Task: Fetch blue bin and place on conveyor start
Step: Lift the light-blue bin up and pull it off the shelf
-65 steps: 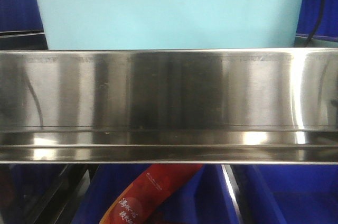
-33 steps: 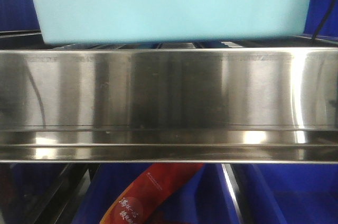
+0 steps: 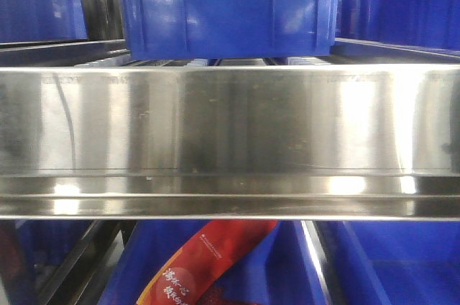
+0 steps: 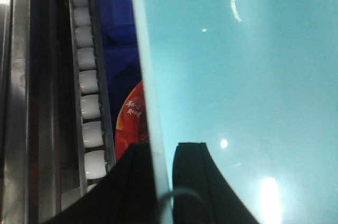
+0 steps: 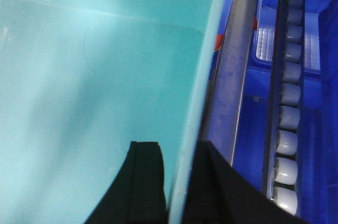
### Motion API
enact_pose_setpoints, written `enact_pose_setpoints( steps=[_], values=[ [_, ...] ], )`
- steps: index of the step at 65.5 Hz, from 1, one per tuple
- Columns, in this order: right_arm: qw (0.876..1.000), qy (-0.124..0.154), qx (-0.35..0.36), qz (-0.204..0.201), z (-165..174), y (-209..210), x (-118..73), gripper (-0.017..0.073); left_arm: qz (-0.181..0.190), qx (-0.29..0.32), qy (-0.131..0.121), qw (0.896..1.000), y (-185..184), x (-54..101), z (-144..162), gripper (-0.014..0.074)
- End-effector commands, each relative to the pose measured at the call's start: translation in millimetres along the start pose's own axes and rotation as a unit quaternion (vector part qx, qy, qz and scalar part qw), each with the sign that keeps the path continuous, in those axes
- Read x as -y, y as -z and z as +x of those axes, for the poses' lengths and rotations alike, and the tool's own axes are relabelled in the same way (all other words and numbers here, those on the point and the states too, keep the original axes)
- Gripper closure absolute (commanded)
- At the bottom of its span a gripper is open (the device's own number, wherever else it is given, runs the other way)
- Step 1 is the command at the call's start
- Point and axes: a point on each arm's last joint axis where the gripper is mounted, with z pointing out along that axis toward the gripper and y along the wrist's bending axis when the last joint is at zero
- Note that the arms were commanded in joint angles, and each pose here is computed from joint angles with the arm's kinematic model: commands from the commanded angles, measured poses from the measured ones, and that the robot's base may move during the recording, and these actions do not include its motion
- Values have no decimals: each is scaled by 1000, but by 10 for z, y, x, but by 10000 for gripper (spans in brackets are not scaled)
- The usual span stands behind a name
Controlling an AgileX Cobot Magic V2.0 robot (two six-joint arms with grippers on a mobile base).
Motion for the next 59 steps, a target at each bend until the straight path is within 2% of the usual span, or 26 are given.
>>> enact_pose_setpoints(
  steps=[1,22,59],
  values=[
    [999,20,12,25,-19,57,53,712,-18,18,-6,1000,55,-39,-24,705],
    [999,19,-8,24,-36,-127,56,712,-18,19,-6,1000,56,-38,-26,705],
    [999,19,-10,25,-48,-180,57,712,-17,26,-6,1000,56,-40,-40,705]
  ],
)
